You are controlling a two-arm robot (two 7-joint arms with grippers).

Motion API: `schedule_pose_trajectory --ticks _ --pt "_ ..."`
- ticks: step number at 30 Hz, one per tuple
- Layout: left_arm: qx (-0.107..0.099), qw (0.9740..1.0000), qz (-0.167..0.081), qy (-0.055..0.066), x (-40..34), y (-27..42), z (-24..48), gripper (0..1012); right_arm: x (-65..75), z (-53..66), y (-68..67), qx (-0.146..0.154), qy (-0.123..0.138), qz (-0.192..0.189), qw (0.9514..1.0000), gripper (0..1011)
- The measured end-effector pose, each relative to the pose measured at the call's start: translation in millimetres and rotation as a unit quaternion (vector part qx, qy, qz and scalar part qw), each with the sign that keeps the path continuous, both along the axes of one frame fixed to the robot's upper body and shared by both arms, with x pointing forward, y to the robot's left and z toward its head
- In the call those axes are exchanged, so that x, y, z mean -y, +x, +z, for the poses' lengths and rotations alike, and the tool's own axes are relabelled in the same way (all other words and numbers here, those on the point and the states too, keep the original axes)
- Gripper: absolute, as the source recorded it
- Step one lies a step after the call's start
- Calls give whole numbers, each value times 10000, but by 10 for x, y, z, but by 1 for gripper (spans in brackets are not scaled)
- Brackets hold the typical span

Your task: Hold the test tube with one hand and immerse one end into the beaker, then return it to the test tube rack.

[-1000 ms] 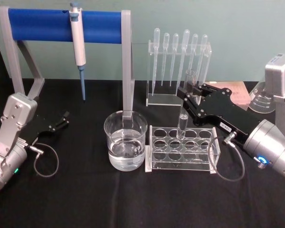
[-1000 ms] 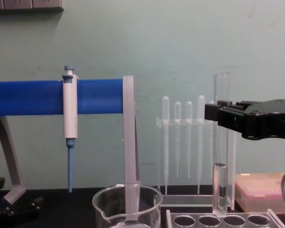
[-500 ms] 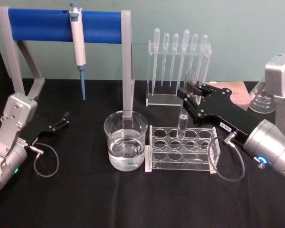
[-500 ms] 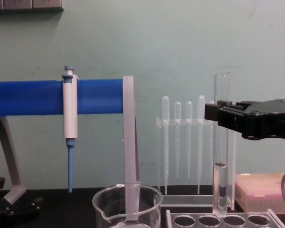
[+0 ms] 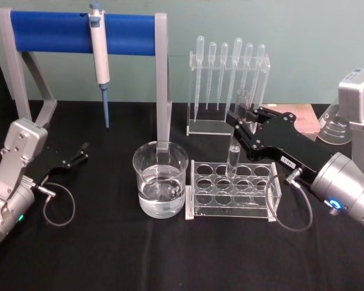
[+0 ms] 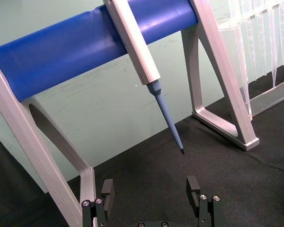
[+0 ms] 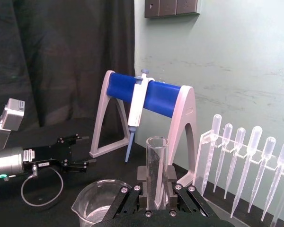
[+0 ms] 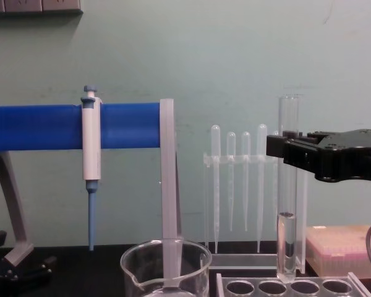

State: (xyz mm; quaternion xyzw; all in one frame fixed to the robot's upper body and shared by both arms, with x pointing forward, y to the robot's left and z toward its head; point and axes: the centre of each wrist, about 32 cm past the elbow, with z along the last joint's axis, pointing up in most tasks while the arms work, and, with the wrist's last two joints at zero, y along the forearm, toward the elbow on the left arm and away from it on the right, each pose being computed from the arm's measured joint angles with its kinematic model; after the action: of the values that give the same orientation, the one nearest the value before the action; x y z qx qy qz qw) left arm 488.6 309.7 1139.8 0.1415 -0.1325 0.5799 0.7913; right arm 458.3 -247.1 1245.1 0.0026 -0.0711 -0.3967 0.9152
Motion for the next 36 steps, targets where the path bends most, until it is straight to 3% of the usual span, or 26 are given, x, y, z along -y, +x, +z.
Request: schedule_pose_trajectory --ticks 36 --pt "0 10000 0 0 0 0 0 1000 0 0 0 0 0 0 10000 224"
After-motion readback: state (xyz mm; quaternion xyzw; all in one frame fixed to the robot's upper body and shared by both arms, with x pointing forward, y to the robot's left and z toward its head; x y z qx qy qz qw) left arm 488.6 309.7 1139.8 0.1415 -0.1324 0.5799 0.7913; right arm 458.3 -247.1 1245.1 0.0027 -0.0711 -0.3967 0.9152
